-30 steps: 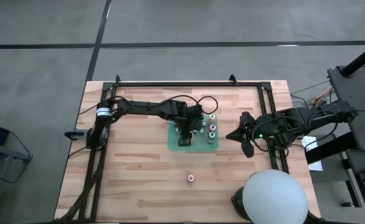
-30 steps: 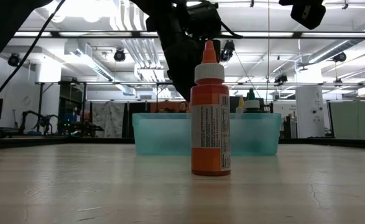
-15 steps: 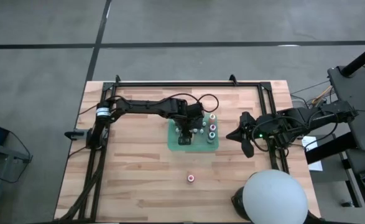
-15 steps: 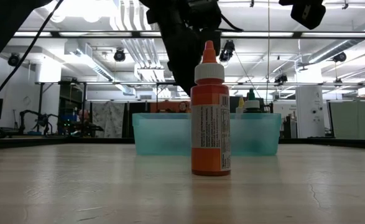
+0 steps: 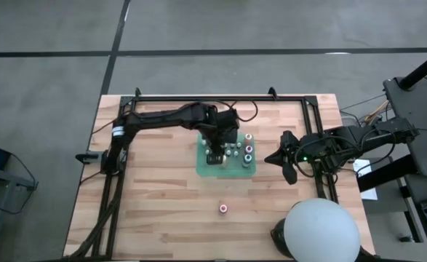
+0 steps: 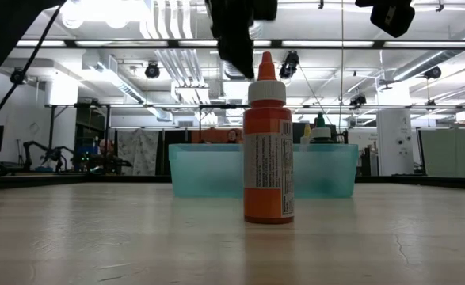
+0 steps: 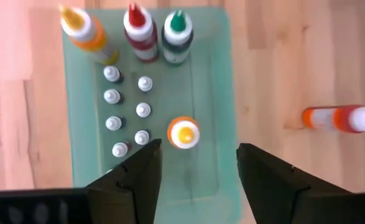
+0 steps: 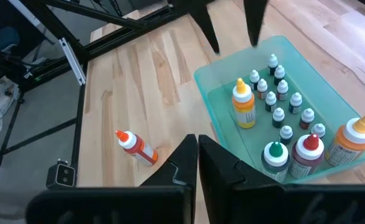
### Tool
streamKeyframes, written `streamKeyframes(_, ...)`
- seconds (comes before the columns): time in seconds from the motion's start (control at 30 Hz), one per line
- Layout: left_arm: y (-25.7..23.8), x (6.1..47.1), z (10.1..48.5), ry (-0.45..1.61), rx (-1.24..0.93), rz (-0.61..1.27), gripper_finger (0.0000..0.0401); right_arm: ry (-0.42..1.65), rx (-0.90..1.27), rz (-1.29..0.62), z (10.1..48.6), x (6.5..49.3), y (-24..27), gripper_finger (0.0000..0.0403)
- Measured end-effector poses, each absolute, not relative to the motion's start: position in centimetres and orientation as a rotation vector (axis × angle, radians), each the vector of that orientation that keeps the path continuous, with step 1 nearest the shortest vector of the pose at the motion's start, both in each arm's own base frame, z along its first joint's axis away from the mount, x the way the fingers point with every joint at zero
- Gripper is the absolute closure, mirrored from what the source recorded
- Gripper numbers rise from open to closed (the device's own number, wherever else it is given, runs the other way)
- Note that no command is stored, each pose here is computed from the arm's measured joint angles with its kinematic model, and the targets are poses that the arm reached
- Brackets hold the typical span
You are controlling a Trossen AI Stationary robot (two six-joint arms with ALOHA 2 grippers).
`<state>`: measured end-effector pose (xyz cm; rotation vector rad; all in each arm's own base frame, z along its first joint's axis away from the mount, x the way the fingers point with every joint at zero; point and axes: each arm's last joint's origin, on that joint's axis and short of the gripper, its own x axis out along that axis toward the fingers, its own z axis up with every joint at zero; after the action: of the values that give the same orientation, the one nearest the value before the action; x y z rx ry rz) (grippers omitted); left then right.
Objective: Pick & Place food coloring
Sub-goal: Put the big red food coloring bottle into the green container
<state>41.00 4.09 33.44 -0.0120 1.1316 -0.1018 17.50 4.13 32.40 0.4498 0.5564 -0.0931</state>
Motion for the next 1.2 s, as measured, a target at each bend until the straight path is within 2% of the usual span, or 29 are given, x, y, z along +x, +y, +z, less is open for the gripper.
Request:
streamKeyframes(0.37,0.1,39.4,39.9,1.006,0.033,-0.176,0.0222,0.557,0.442,-0.091,32.4,17.5,4.1,0.0394)
streamKeyframes(0.87,-6.0,39.5,39.9,0.967,0.091,-0.306,0.0222,0.559,0.432,-0.086,32.4,17.5,4.1,0.0394)
streamKeyframes(1.2,-7.8,39.8,40.4,0.906,-0.026,-0.324,0.0222,0.559,0.432,-0.085,32.4,17.5,4.1,0.0394)
